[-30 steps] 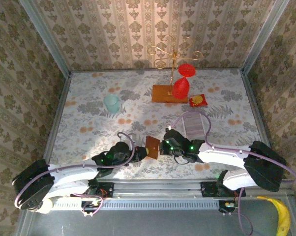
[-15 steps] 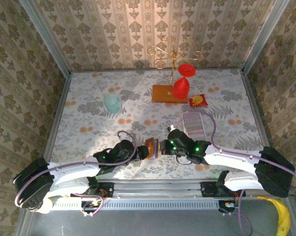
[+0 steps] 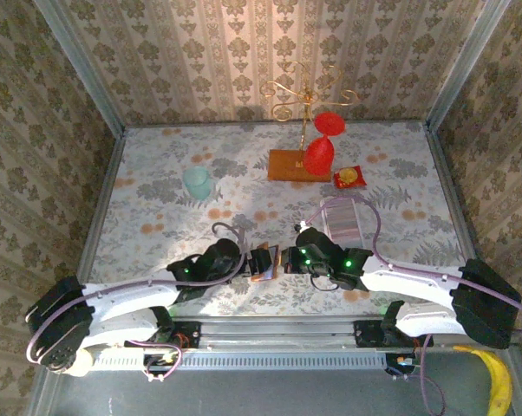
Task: Put the credit cards into the card holder
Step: Open the card holder at the center of the table.
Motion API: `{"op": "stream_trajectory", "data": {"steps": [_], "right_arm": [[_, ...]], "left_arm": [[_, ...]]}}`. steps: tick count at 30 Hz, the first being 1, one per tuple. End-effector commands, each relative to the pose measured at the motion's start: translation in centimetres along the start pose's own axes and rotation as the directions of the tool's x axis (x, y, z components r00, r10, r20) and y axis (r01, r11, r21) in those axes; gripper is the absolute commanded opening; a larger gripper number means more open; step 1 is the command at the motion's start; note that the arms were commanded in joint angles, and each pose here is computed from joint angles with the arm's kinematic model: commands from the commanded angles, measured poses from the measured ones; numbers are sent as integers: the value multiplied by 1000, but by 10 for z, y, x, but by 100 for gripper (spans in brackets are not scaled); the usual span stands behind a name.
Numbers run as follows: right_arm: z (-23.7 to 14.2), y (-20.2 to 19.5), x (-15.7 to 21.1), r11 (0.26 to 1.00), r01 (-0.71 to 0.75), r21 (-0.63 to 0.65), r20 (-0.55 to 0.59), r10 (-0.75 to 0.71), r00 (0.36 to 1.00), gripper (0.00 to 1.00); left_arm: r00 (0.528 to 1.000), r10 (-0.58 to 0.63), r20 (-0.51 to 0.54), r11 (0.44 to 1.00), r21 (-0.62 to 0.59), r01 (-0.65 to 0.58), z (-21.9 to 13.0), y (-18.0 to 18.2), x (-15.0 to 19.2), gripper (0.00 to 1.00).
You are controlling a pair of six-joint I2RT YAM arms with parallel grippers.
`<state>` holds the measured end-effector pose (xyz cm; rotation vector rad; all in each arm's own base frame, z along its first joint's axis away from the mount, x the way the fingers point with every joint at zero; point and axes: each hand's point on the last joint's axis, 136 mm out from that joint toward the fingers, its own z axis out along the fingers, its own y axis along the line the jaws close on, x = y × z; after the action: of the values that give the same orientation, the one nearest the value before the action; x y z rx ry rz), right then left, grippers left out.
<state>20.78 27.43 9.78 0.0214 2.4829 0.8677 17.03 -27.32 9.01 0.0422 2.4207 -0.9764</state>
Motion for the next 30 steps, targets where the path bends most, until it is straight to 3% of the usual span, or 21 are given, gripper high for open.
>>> {"op": "stream_trajectory", "data": {"steps": [1, 8, 13, 16, 20, 25, 30], "right_arm": [[-5, 3, 0, 1000, 15, -17, 12, -15, 1000, 0], [-7, -9, 1, 999, 17, 33, 15, -18, 1000, 0], [-6, -25, 3, 995, 6, 98, 17, -8, 1000, 0], [-5, -33, 4, 991, 0, 132, 11, -2, 1000, 0], [-2, -43, 4, 985, -2, 170, -3, 2, 1000, 0], [2, -64, 6, 968, 1, 253, -21, 4, 1000, 0], [6, -83, 11, 943, 22, 331, -42, -8, 999, 0]], "left_arm": [[998, 48, -48, 997, -53, -51, 7, 4, 6, 81], [999, 25, -40, 995, -98, -29, 8, 15, 4, 64], [1000, -12, -9, 993, -119, 10, 0, 31, 4, 34], [999, -35, -23, 992, -122, 32, -1, 37, 9, 22], [998, -34, -46, 987, -161, 27, -4, 47, 14, 18], [997, -69, -28, 981, -183, 62, -9, 64, 22, 3], [993, -106, -55, 981, -171, 95, -4, 72, 36, 5]]}}
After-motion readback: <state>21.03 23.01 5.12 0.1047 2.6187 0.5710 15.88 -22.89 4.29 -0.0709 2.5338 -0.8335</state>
